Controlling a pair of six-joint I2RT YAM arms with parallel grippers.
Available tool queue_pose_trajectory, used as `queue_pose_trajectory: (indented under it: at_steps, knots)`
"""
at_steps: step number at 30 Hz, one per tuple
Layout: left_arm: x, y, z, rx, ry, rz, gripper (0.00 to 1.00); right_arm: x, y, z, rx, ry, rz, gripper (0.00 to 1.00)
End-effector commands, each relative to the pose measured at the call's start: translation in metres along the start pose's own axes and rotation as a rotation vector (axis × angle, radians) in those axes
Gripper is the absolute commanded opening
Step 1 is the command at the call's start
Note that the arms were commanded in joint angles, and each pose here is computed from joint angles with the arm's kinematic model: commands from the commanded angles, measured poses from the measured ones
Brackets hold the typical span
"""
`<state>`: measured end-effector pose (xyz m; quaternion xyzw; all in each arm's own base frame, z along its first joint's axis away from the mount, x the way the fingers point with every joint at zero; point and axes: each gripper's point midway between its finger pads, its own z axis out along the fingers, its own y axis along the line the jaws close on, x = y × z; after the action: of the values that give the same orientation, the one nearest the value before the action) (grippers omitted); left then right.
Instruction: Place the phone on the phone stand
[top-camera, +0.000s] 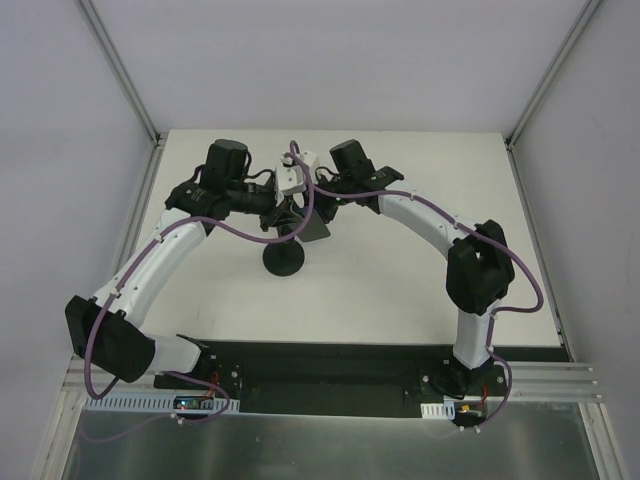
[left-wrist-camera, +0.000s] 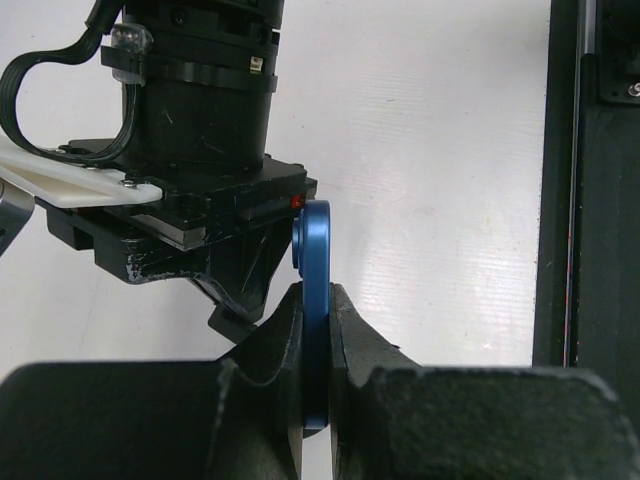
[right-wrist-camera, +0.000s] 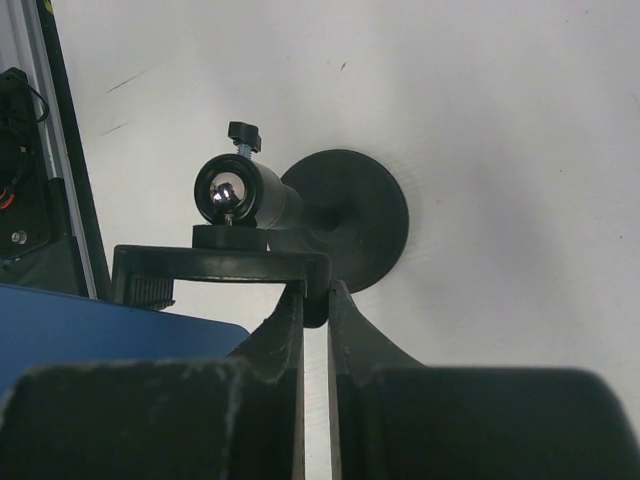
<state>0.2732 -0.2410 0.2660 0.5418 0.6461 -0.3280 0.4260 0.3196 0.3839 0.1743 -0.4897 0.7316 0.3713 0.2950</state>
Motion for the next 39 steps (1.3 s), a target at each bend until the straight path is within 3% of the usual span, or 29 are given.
queue_pose_trajectory:
  at_steps: [1,10,15,16,17,20,23,26,33,39]
  knots:
    - [-0.016,0.012,-0.020,-0.091,-0.036,0.004,0.00,-0.049,0.022,-0.034,-0.001,-0.115,-0.027,0.00]
    - [-0.045,-0.006,-0.038,-0.126,-0.159,-0.038,0.00,-0.043,0.018,-0.025,0.174,-0.083,0.034,0.01]
    - [-0.043,-0.005,-0.045,-0.181,-0.156,-0.050,0.00,-0.043,0.021,-0.023,0.203,-0.110,0.060,0.04]
    - [-0.042,-0.006,-0.046,-0.187,-0.154,-0.053,0.00,-0.045,0.020,-0.025,0.216,-0.114,0.060,0.08]
    - [-0.042,-0.008,-0.048,-0.189,-0.150,-0.071,0.00,-0.044,0.020,-0.026,0.222,-0.113,0.059,0.24]
    - [-0.044,-0.015,-0.051,-0.182,-0.160,-0.114,0.00,-0.046,0.024,-0.031,0.211,-0.113,0.056,0.58]
    - [-0.049,-0.028,-0.058,-0.171,-0.181,-0.184,0.00,-0.043,0.029,-0.040,0.212,-0.094,0.051,0.75]
    - [-0.053,-0.045,-0.066,-0.150,-0.211,-0.221,0.00,-0.036,0.034,-0.049,0.204,-0.086,0.051,0.84]
    - [-0.052,-0.054,-0.075,-0.171,-0.213,-0.298,0.00,-0.015,0.024,-0.086,0.265,-0.108,0.097,0.89]
    - [-0.057,-0.047,-0.081,-0.187,-0.200,-0.407,0.00,-0.010,0.071,-0.111,0.087,-0.229,0.049,0.94]
